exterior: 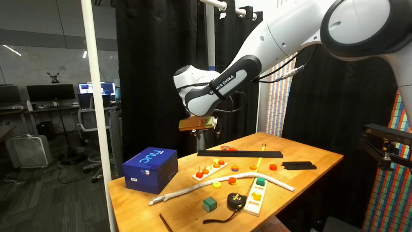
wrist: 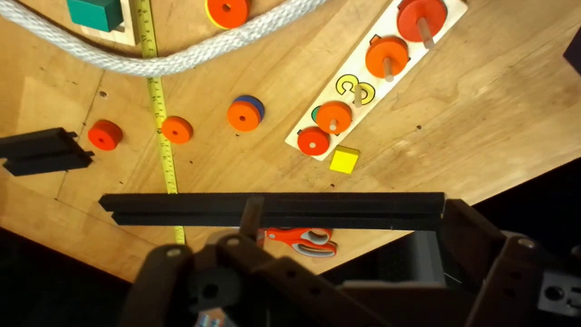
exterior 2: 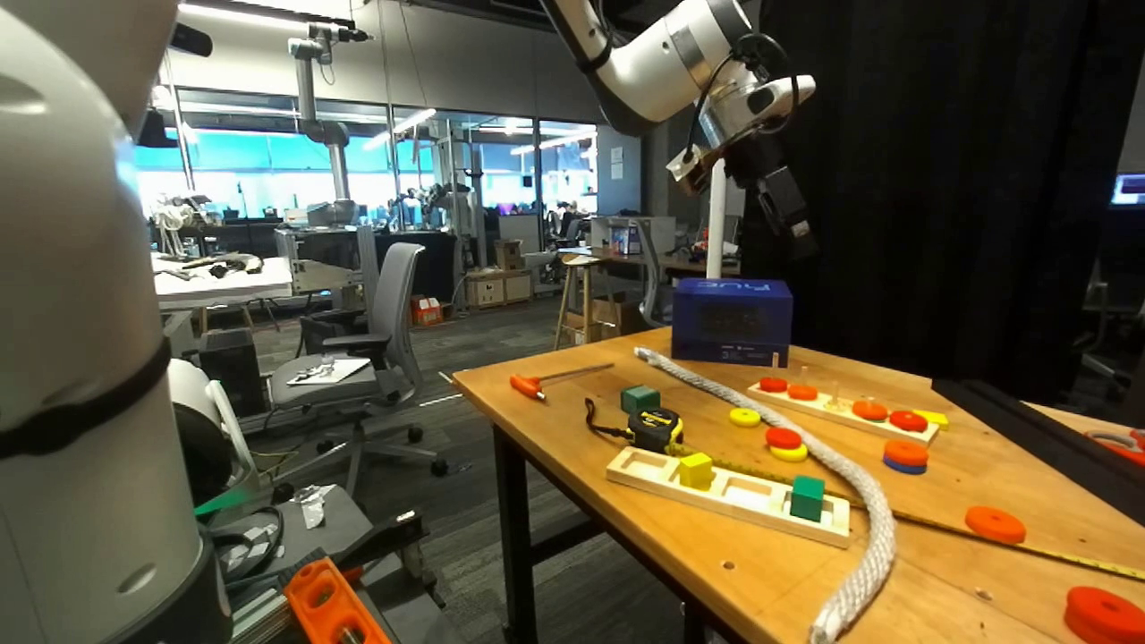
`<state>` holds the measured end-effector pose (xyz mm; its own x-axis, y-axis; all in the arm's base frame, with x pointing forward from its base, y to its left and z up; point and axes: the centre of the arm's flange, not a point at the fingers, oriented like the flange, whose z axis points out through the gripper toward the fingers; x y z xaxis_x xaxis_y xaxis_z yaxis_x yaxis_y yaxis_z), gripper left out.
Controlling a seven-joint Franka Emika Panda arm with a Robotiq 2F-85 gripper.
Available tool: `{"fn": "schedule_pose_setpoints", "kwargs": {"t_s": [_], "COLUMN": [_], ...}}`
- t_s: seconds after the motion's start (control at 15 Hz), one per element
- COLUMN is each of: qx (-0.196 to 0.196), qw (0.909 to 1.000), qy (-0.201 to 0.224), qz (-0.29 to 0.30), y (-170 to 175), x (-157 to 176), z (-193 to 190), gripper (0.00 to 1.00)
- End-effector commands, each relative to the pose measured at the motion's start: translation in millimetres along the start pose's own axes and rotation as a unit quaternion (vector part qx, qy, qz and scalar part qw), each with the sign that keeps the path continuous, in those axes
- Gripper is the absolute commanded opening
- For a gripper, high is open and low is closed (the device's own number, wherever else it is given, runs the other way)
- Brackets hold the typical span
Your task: Remove one orange ring from the right side of the board and put it on the table
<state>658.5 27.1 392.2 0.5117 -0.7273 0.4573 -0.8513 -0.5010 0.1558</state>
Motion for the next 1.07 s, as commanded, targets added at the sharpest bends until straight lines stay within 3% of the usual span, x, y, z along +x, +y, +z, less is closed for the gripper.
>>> {"fn": "schedule_pose_setpoints", "kwargs": {"t_s": [0.0,0.33,0.67,1.0], "qx": [-0.007,-0.004,-0.005,-0.012], "qw": [0.995,0.9744,0.9383,0.9157], "qy": [-0.037,-0.099,-0.153,-0.188], "qz": [0.092,0.202,0.31,0.355], "y": [-9,-3,10,24], "x": [29,42,53,68], "z": [2,19,41,65], "gripper": [1.0,1.0,1.0,1.0]}}
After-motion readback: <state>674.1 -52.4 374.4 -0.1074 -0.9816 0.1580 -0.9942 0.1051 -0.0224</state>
